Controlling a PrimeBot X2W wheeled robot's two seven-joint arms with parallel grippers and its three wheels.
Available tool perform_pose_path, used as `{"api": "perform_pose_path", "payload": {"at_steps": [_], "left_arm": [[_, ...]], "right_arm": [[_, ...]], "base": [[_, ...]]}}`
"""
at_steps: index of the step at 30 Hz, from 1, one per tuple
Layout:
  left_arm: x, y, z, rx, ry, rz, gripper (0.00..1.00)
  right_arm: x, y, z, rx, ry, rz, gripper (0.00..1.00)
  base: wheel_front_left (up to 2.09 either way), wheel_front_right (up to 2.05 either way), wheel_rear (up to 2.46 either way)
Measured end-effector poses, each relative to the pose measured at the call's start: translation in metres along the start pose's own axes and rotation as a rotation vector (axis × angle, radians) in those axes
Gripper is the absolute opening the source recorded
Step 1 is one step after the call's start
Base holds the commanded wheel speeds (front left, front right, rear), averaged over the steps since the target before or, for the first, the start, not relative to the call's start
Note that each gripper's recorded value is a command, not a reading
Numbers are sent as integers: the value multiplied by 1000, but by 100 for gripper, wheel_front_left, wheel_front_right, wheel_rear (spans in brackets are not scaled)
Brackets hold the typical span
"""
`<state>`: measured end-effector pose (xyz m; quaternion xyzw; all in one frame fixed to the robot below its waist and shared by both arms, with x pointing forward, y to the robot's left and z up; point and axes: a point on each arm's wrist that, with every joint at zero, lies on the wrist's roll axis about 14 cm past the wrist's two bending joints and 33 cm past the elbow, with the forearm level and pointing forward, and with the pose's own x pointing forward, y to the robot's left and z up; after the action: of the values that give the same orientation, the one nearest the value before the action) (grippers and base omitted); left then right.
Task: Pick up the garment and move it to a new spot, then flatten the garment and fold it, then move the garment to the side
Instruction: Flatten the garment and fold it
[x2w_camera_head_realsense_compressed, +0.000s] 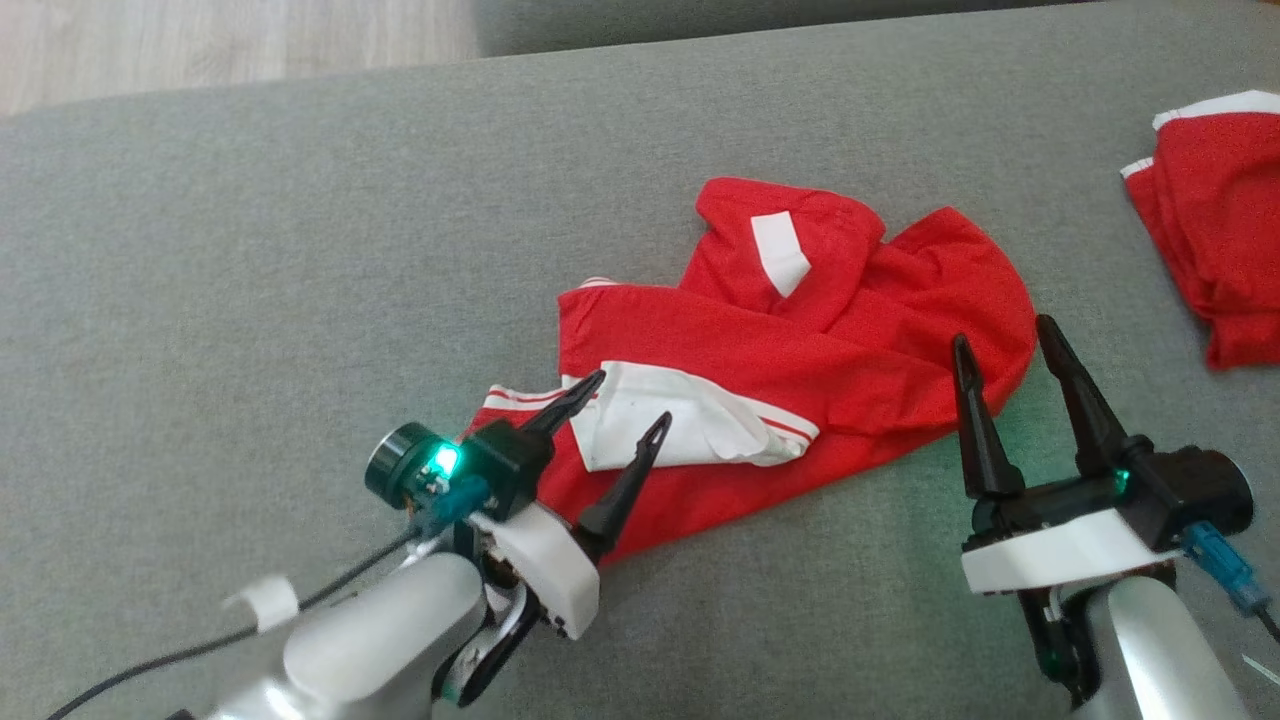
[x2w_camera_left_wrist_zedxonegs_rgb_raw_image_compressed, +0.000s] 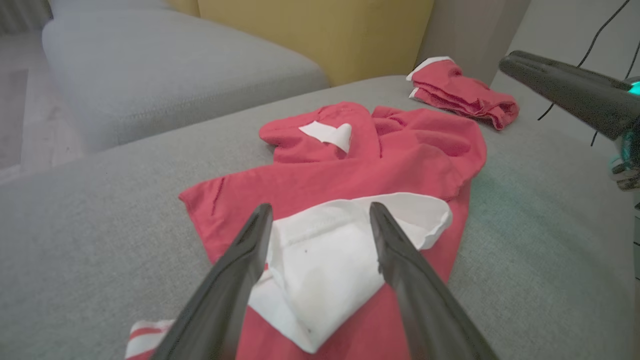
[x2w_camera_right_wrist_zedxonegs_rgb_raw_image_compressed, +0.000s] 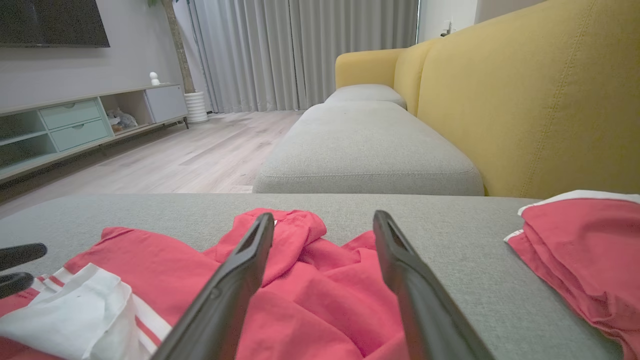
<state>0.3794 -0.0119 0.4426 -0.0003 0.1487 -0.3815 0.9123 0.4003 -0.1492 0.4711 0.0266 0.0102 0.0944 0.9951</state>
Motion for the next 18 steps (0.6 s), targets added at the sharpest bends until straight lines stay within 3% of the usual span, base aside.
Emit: {"api": "perform_pose_path", "payload": {"at_steps": [6,10,18], "left_arm": [[11,8,-21,-90,120,9,100],[19,17,-27,-95,159,25,100],[29,1,-30,-149,194,-59,100]], "right_arm": [[-3,-3,-3,-1,11,-11,100],[-4,-8,-7,-1,22,-23,100],[-7,-14,-9,-4,30,-43,100]], "base": [[0,0,0],[0,0,0],[0,0,0]]}}
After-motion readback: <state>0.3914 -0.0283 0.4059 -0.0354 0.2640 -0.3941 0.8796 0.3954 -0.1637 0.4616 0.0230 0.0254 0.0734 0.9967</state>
